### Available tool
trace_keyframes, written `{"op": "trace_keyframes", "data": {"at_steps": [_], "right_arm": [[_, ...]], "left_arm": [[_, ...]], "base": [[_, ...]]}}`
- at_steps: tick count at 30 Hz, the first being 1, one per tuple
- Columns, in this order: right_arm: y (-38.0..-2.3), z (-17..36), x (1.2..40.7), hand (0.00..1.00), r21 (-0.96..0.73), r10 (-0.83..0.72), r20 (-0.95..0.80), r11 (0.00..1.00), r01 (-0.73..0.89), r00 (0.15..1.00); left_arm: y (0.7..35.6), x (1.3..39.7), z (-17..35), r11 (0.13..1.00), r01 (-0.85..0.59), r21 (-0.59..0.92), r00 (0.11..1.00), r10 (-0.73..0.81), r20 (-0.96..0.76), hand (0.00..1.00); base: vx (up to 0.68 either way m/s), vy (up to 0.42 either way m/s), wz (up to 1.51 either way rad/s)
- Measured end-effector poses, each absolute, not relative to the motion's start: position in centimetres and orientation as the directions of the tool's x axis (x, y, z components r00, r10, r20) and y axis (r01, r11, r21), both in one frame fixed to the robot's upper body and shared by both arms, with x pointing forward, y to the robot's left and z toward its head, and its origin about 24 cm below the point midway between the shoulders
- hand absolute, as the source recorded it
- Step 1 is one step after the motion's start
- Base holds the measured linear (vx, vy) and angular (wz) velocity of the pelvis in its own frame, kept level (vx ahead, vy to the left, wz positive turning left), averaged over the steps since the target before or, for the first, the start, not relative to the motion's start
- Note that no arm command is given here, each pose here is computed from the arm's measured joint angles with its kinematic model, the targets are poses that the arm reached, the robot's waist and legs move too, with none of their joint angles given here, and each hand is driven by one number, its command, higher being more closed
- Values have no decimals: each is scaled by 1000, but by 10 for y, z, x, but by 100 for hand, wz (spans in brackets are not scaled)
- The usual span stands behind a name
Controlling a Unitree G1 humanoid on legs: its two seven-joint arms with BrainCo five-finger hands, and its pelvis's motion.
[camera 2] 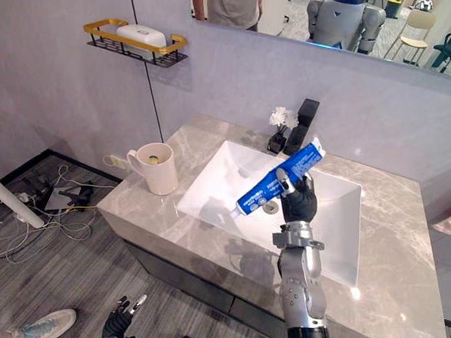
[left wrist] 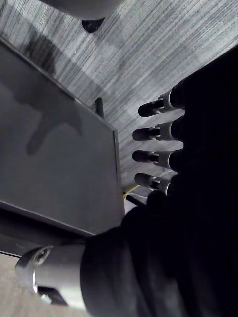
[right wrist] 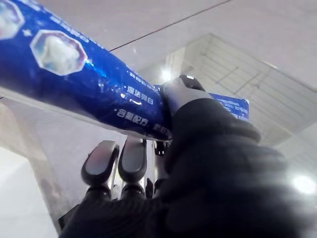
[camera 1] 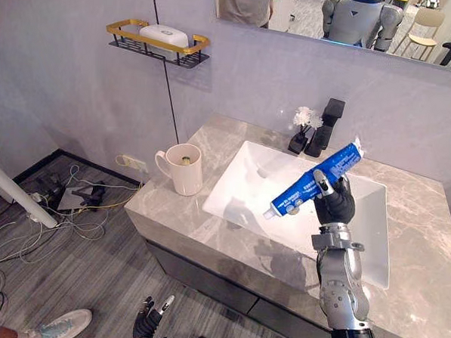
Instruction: Organize washtable
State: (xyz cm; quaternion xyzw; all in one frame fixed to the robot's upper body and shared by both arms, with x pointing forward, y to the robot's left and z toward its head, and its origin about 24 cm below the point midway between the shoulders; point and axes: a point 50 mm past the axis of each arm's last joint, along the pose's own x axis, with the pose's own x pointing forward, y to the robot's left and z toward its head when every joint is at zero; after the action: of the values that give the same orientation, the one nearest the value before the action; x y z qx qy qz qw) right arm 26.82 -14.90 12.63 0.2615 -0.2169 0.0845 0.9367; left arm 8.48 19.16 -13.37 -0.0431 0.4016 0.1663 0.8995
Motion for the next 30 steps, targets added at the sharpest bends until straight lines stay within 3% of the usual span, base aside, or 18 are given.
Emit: {"op": "trace_keyframes", "data": {"at_steps": [13,30], "right_arm": [[-109,197,306,100,137,195,611,929,-344,767],[-79,231,339,100,-65,229,623,968,-242,748]], "left_arm": [[190,100,-132,960,-272,61,665,234,-710,0],[185,119,-126,978,-202,58,720,188,-668,0]], "base": [[-6,-9,7],[-15,-25,9]]}}
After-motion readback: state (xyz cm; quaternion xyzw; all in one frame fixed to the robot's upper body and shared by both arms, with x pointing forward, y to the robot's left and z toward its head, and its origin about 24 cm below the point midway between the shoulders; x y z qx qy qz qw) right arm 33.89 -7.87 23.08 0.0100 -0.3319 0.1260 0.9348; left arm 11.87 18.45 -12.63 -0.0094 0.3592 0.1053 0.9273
